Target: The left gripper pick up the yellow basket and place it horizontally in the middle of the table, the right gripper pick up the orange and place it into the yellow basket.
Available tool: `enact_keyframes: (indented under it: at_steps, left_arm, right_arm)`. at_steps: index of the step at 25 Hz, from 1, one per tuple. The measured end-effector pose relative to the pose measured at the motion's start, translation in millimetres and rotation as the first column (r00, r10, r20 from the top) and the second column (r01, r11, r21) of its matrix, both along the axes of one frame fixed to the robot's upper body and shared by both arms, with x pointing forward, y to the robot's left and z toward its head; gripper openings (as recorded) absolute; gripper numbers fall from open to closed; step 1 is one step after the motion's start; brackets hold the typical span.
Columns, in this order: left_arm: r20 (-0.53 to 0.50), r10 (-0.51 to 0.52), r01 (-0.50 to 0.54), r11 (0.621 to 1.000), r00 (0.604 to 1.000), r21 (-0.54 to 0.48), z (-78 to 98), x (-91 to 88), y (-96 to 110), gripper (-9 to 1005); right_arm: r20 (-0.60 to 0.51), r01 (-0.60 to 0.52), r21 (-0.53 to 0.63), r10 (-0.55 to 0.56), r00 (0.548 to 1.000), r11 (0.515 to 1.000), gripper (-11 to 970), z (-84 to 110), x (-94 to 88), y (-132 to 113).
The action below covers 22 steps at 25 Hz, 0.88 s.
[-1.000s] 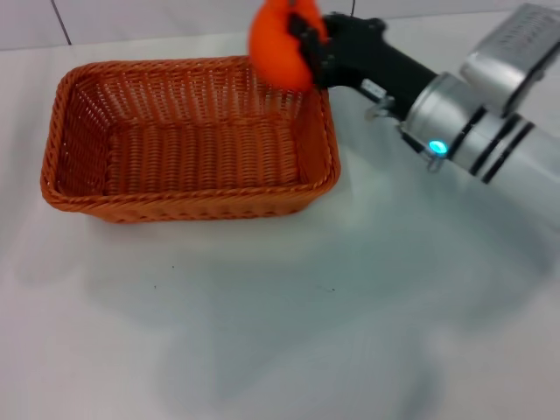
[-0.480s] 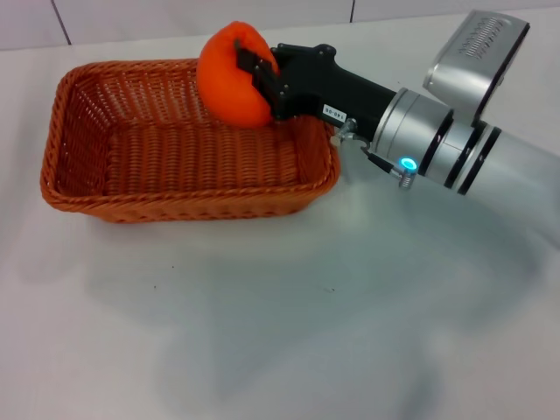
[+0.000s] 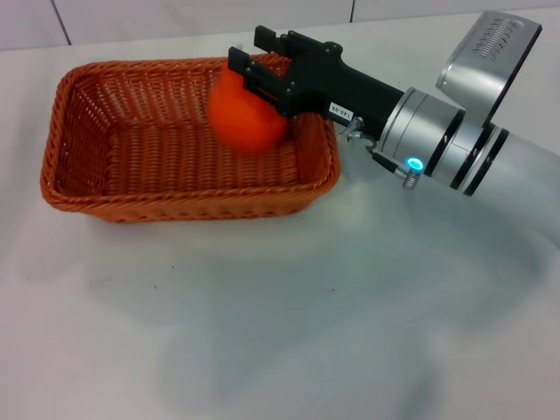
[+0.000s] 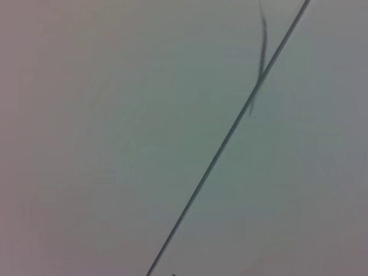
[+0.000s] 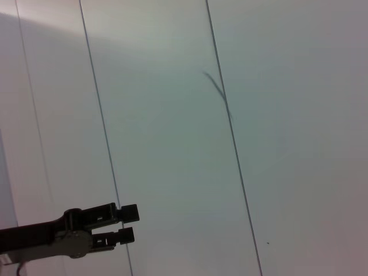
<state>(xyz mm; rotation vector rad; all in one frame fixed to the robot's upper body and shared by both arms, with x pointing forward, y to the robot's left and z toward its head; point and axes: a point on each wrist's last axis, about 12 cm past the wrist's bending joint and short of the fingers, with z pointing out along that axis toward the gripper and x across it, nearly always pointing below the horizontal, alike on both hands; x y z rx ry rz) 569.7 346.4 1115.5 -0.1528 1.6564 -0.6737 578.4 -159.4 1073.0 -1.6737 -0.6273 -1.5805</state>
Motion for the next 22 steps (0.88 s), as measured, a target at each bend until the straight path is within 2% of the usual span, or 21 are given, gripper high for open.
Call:
enact_keyframes:
  at_steps: [3, 6, 10, 14, 18, 22]
  left_arm:
    - [-0.001, 0.007, -0.007, 1.0, 1.0, 0.0, -0.2, -0.6, 1.6, 847]
    - [-0.001, 0.01, -0.01, 1.0, 1.0, 0.0, -0.1, -0.2, 1.7, 846]
    - [0.001, 0.017, -0.017, 1.0, 1.0, 0.002, -0.2, 0.4, 2.4, 847]
    - [0.023, 0.062, -0.061, 0.998, 0.998, -0.02, -4.4, -2.6, 8.9, 847]
    - [0.053, 0.131, -0.129, 0.991, 0.99, -0.034, -10.8, -9.9, 20.9, 846]
    - [0.076, 0.183, -0.186, 0.982, 0.98, 0.036, -16.5, -19.2, 33.6, 846]
  right_arm:
    - [0.001, 0.002, 0.003, -0.002, 1.0, 1.0, 430, 0.5, 0.4, -0.1]
    - [0.004, 0.004, 0.004, -0.004, 1.0, 1.0, 688, 1.2, 0.9, 0.0]
    - [0.004, 0.029, 0.019, -0.029, 1.0, 0.999, 777, 2.8, 3.4, -1.7]
    - [0.019, 0.109, 0.071, -0.111, 0.994, 0.991, 866, 7.2, 8.6, -9.7]
    - [0.025, 0.238, 0.181, -0.246, 0.969, 0.954, 920, 13.3, 11.8, -32.2]
    - [0.06, 0.354, 0.214, -0.374, 0.925, 0.91, 939, 14.9, 11.8, -59.1]
